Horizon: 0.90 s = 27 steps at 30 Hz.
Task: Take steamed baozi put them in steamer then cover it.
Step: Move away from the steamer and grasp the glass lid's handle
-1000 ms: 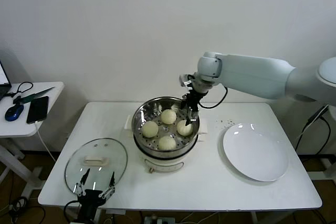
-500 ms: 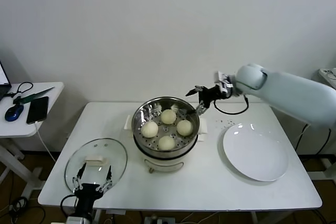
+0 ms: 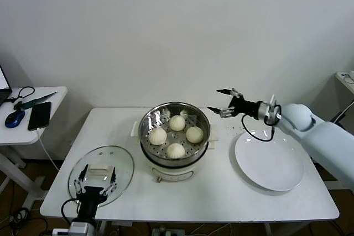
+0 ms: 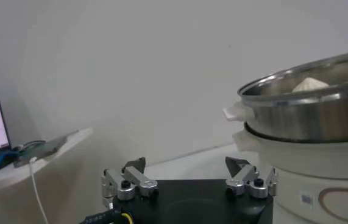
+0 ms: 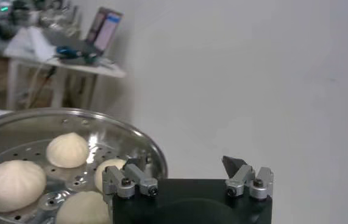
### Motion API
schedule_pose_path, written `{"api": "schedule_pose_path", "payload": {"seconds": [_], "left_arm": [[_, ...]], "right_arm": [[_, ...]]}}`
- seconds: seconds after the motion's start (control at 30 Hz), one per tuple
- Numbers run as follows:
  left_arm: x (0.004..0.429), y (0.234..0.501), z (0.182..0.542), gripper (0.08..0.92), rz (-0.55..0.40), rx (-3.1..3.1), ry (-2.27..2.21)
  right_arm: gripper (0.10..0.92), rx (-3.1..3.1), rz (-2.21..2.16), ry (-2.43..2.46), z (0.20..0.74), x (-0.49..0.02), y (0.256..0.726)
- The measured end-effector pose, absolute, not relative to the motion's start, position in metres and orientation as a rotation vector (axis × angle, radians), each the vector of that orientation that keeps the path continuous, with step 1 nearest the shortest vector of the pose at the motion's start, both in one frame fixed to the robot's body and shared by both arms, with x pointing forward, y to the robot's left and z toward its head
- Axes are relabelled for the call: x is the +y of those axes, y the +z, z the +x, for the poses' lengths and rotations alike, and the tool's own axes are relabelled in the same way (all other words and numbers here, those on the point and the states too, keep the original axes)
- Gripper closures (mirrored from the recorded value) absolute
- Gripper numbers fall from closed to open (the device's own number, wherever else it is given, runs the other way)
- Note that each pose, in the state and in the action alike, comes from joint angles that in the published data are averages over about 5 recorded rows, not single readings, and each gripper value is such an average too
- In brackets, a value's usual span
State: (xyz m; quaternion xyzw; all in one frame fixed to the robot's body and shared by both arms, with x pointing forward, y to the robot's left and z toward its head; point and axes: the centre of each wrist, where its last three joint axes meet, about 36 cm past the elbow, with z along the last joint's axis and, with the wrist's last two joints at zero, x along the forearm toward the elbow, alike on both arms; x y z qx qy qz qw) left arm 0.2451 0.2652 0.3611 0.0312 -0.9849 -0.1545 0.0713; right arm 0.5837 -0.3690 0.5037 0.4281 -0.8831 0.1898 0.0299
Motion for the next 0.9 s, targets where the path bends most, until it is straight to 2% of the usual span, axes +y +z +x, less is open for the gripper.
{"api": "schedule_pose_path", "payload": {"seconds": [0.3, 0.63, 0.9], "left_arm": [[0.275, 0.370, 0.245, 0.177, 0.072, -2.915, -0.738], [0.285, 0.380, 0.250, 0.177, -0.012, -2.687, -1.368], [0.289, 0.370, 0.258, 0.177, -0.059, -2.376, -1.786]], "right_arm": [[0.200, -2.911, 1.057, 0.380, 0.532, -0.378, 0.458], [0.200, -2.975, 0.737, 0.183, 0.471, -0.388, 0.412], [0.200, -2.960, 0.560, 0.109, 0.433, -0.406, 0.374]]}}
